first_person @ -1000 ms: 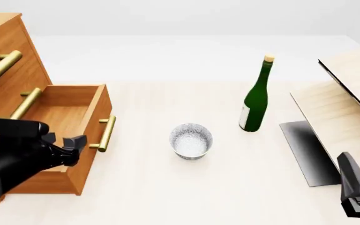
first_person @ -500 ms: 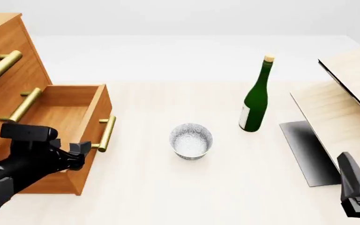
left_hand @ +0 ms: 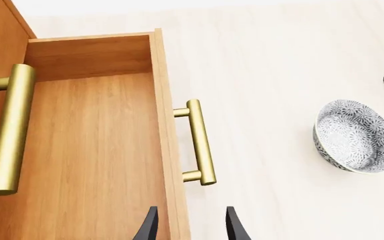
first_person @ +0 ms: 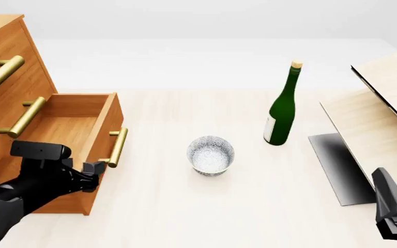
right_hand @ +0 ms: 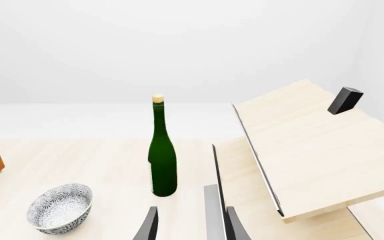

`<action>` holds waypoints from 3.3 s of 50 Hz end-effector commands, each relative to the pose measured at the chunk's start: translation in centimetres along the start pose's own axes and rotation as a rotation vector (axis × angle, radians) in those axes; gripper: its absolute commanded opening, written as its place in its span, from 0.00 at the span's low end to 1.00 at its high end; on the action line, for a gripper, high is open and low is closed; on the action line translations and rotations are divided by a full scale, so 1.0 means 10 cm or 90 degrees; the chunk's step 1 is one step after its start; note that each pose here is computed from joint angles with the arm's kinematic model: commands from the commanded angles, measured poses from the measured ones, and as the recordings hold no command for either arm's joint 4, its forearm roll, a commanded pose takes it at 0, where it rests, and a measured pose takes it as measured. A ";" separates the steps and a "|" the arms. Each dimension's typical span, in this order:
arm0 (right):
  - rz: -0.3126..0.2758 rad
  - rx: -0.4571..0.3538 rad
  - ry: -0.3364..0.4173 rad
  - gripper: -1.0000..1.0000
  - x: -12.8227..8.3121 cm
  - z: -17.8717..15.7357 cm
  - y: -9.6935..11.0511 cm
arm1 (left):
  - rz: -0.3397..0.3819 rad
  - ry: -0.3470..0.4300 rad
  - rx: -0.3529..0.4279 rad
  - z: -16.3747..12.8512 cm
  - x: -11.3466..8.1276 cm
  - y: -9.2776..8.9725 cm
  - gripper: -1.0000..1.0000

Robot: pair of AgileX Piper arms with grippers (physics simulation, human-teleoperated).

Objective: Put the bowl in the bottom drawer of the cabinet and close it.

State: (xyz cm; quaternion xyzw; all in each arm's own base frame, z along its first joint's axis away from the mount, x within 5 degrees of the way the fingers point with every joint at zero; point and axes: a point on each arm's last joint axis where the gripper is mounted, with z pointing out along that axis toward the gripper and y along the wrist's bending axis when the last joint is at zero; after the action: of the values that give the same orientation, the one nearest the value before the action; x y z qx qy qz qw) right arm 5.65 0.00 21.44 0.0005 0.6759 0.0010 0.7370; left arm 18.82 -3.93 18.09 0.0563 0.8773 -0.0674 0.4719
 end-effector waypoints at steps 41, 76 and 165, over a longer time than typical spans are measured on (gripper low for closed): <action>0.000 0.000 0.000 1.00 0.00 0.00 0.00 | 0.028 0.020 0.043 0.05 0.13 -0.15 1.00; 0.000 0.000 0.000 1.00 0.00 0.00 0.00 | 0.054 0.016 0.085 0.04 0.11 -0.31 1.00; 0.000 0.000 0.000 1.00 0.00 0.00 0.00 | 0.120 -0.102 0.129 -0.54 -0.15 -0.37 1.00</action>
State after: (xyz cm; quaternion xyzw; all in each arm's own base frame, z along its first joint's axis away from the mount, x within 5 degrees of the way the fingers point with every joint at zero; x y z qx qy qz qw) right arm 5.65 0.00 21.44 0.0005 0.6759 0.0010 0.7370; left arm 15.16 -6.84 22.01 0.1783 0.8220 -0.1127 0.5289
